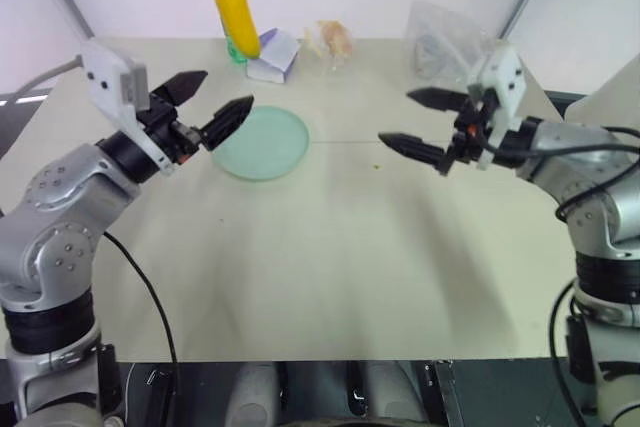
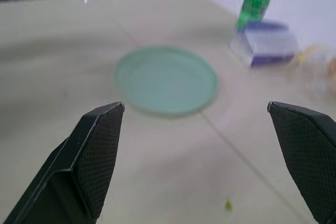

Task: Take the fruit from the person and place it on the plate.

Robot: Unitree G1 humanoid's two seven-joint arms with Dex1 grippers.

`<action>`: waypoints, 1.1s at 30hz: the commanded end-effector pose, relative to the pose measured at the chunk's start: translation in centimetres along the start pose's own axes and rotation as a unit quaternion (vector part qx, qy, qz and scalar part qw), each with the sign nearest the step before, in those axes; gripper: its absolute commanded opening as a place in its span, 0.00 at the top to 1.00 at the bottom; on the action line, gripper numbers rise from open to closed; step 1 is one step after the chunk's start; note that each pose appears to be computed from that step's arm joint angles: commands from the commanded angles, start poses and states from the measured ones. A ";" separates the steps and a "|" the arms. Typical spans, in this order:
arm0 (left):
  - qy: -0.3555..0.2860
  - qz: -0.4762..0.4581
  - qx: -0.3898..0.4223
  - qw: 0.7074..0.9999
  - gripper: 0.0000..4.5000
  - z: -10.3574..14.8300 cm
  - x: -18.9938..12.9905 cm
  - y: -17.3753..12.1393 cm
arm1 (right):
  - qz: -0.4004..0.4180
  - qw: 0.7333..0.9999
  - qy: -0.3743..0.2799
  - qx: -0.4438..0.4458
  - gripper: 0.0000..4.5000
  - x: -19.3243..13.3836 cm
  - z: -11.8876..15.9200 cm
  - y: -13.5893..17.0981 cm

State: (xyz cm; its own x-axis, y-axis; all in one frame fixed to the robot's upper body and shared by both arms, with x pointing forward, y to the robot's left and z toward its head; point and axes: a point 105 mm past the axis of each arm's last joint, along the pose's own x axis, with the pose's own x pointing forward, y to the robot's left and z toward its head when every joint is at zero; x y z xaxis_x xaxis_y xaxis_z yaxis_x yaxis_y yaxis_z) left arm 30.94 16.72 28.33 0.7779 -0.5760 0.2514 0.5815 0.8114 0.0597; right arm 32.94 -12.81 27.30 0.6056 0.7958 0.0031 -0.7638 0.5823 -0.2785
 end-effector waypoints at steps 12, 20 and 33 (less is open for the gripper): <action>-0.108 0.045 -0.066 0.991 0.00 3.9 3.6 2.2 | -0.011 0.999 -0.040 -0.011 0.00 0.9 1.8 0.0; -0.114 0.055 -0.088 0.988 0.00 3.5 5.7 3.7 | -0.016 0.999 -0.034 -0.013 0.00 0.6 1.5 0.0; -0.128 0.032 -0.090 0.987 0.06 3.7 8.2 3.6 | -0.026 0.999 -0.026 -0.017 0.00 0.1 1.2 0.1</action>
State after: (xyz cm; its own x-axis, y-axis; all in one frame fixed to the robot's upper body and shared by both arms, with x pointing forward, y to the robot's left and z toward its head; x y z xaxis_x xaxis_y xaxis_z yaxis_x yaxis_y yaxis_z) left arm 39.13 15.66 32.57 0.7771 -0.4516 0.4383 0.5665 0.8053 -0.1748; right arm 33.35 -12.34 26.94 0.6328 0.7738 0.0274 -0.7433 0.6170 -0.2585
